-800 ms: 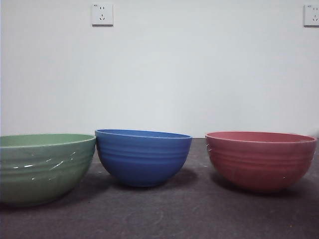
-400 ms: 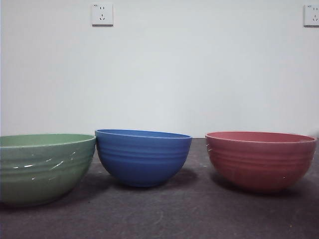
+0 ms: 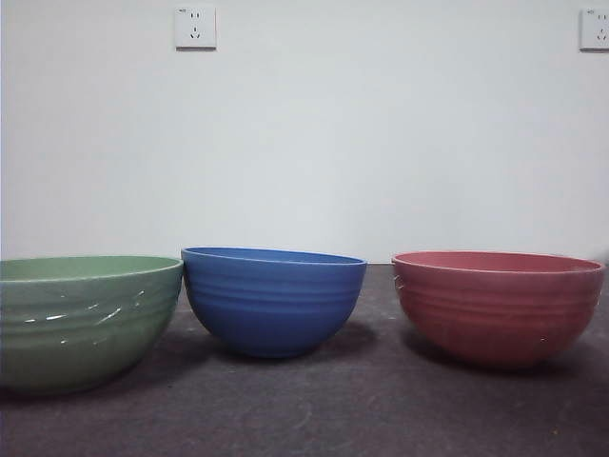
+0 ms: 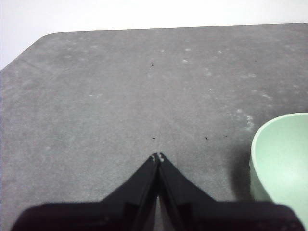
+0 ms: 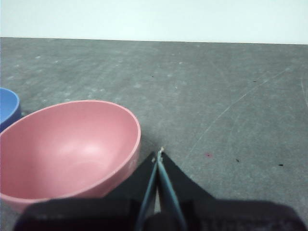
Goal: Pick up the green bowl on the top,put the green bowl on the left,pick up the red bowl in the middle,put the red bowl on the right
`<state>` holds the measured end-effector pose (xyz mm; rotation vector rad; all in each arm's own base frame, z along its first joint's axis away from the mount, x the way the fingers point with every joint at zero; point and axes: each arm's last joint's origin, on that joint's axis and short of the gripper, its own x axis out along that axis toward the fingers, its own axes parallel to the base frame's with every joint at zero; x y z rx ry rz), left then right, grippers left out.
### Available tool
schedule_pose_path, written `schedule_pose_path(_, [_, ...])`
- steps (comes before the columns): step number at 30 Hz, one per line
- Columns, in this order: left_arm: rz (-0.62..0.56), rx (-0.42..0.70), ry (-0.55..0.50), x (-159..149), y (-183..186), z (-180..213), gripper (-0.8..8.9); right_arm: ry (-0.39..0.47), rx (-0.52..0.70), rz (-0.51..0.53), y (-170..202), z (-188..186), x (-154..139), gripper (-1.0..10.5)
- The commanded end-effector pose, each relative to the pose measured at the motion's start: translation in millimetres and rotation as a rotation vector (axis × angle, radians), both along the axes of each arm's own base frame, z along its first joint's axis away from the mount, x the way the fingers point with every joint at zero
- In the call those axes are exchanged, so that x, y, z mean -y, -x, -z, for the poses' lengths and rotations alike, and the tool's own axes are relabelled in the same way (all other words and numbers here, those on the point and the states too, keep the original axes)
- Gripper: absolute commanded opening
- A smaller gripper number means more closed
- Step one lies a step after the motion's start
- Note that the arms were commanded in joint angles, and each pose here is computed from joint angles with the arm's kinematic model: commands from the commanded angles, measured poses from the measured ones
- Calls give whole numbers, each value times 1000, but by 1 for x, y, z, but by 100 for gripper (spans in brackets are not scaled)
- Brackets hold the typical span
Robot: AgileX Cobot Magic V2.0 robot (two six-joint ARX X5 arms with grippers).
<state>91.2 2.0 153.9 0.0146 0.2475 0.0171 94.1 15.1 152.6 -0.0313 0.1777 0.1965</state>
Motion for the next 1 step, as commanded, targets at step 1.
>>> schedule_pose_path(1, [-1,-20,-5,0,0,5,-3,-4,-12,2,-1,4,0,4])
